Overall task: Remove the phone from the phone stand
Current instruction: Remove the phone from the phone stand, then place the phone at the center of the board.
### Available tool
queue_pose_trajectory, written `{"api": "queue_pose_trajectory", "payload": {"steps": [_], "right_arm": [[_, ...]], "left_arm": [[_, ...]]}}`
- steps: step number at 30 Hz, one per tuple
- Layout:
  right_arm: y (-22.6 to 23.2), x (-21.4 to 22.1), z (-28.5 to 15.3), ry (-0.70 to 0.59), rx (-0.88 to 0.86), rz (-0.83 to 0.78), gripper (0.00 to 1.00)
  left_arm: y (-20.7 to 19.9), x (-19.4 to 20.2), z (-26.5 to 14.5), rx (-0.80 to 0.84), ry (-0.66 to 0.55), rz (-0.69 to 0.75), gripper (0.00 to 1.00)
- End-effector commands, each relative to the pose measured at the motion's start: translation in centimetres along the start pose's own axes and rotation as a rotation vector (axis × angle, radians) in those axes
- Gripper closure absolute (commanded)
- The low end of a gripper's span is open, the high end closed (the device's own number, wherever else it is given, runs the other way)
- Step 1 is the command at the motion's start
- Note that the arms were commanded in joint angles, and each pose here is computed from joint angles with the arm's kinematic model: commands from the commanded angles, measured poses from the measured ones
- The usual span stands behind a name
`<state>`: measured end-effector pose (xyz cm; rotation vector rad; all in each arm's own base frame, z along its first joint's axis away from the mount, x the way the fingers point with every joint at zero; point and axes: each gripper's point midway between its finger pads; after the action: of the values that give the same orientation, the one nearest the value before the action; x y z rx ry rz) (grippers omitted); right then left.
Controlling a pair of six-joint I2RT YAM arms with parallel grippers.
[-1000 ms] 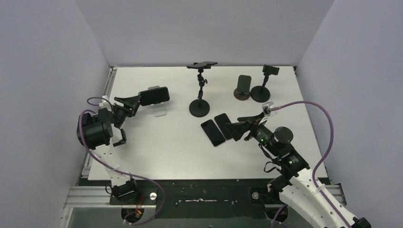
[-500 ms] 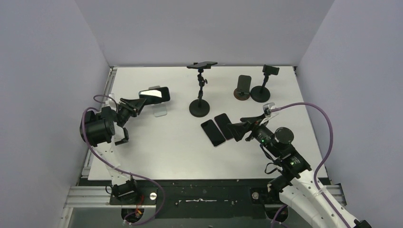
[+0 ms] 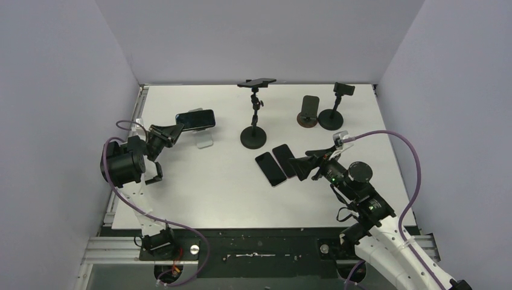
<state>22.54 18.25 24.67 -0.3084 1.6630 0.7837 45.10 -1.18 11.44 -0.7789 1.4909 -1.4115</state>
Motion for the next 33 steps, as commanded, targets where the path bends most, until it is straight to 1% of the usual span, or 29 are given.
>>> {"api": "queue_pose_trajectory", "payload": {"steps": [1, 7, 14, 20, 24, 27, 30, 32, 33], "right_arm": [[0.7, -2.6, -0.1, -0.071, -0.013, -0.024, 0.18], [0.8, -2.6, 0.0, -0.069, -0.016, -0.028, 0.18], [0.9, -2.9, -0.1, -0.071, -0.020, -0.026, 0.18], [1.1, -3.1, -0.3, -0.072, -0.024, -0.028, 0.18], [1.5, -3.2, -0.1, -0.078, -0.045, 0.000, 0.18], [2.6, -3.2, 0.4, -0.079, -0.103, 0.060, 0.18], [3.8, -3.7, 1.2, -0.092, -0.169, 0.130, 0.17], [4.6, -4.4, 1.7, -0.120, -0.208, 0.190, 0.15], [5.0, -5.3, 1.8, -0.159, -0.230, 0.215, 0.13]], "left_arm": [[-6.1, -1.0, -0.3, 0.195, -0.035, 0.173, 1.00], [-8.3, -0.9, -0.7, 0.239, -0.044, 0.198, 1.00], [-13.1, -1.3, -1.5, 0.255, -0.095, 0.318, 1.00], [-17.1, -0.5, -2.6, 0.310, -0.121, 0.342, 1.00], [-20.7, 2.2, -3.6, 0.376, -0.084, 0.363, 1.00], [-24.1, 5.7, -4.4, 0.436, -0.029, 0.408, 1.00], [-26.3, 9.6, -4.9, 0.463, 0.021, 0.435, 1.00], [-27.7, 11.9, -5.4, 0.484, 0.039, 0.440, 1.00], [-28.3, 12.9, -5.7, 0.490, 0.044, 0.433, 1.00]]}}
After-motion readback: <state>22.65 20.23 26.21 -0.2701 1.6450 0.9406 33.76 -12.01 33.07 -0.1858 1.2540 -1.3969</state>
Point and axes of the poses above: each gripper's point midway between its finger pads, its own z axis out along the fingers, its own y axis along the line the jaws close on, x = y × z, and after that the axes turned 5 degrees about -z, right-handed
